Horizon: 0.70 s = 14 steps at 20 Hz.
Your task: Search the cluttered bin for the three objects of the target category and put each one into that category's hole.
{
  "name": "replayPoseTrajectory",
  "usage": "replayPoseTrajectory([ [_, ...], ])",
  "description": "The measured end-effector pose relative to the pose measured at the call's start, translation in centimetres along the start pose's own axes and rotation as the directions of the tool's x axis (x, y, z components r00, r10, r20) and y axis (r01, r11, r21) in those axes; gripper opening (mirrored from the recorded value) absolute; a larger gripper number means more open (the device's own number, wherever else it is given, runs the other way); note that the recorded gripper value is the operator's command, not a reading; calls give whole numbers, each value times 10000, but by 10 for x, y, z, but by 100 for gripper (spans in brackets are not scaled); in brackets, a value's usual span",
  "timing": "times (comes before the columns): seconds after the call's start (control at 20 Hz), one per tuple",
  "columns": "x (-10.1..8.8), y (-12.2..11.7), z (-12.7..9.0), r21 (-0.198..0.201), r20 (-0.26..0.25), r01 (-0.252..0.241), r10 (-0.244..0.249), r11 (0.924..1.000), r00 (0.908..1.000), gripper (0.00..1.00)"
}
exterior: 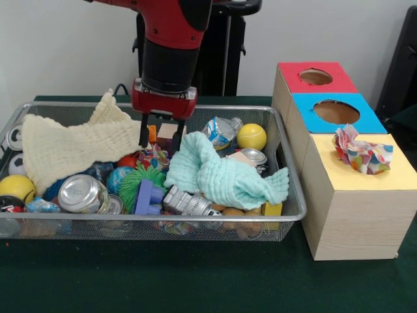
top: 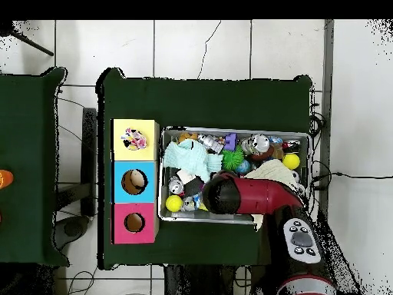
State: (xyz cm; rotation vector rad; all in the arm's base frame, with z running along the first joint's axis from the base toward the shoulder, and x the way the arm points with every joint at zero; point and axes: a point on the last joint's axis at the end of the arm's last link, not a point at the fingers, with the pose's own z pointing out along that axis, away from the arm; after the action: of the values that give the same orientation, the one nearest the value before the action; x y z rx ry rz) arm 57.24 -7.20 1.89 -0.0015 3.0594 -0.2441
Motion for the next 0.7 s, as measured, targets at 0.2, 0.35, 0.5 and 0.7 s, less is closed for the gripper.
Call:
replayPoseTrajectory([
  [0.2,5,-4,10,-60,-159,-100,99,9999,9998,100],
  [0.35,9,-5,23,-130,-255,-168,164,9998,9995,100],
  [0.5,14,-4,38,-209,-284,-208,202,9996,9994,100],
  [0.7,15,-1,50,-277,-220,-204,198,9994,9996,100],
])
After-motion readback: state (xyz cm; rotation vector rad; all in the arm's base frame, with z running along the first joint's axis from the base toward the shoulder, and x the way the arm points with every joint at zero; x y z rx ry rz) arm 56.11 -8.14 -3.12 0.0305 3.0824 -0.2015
